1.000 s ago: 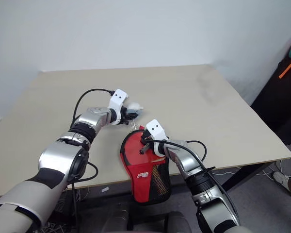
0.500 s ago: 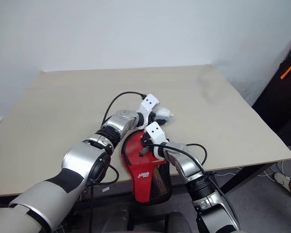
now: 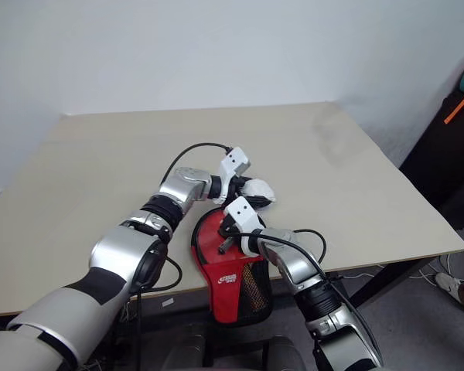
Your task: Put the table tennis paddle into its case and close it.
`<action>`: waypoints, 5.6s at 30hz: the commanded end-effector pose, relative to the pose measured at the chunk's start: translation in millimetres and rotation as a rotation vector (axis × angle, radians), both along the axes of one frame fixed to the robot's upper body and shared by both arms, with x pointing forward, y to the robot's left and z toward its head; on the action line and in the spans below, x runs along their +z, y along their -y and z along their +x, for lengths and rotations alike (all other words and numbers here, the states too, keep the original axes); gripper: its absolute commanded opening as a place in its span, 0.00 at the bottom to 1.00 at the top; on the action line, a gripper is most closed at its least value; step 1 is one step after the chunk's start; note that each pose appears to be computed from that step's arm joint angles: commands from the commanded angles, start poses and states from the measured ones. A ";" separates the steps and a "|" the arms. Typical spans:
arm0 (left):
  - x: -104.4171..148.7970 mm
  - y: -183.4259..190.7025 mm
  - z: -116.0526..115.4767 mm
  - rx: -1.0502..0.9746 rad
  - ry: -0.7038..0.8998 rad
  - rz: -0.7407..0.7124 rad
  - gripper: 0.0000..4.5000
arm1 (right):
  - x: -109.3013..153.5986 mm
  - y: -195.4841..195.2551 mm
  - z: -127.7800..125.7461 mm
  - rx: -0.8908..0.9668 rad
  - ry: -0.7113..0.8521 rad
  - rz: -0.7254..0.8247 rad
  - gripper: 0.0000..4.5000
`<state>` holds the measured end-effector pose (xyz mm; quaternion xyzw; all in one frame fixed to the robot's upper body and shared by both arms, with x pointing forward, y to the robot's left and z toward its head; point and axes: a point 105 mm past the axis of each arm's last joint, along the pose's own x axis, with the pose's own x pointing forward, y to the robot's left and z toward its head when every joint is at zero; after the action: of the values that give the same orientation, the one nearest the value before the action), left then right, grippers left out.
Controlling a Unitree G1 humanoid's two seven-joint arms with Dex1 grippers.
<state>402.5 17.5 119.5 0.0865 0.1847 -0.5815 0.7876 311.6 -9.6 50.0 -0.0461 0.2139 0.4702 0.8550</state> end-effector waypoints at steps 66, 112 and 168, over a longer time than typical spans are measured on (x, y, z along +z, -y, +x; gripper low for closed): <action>-54.5 -47.6 -99.7 -0.199 -0.045 0.154 1.00 | 63.0 56.5 45.1 -0.233 -0.060 0.300 0.99; -91.5 -43.5 -76.3 -0.132 0.004 0.296 1.00 | 45.1 148.4 38.1 -0.381 -0.180 -0.131 0.13; -119.8 -31.8 -100.6 -0.266 -0.129 0.383 1.00 | -2.3 168.3 -177.2 0.543 -0.187 -0.567 0.13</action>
<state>315.3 25.0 44.3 0.2173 0.2328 -0.6632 0.6773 151.2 -180.1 58.0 -0.3129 0.3636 0.5810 0.6575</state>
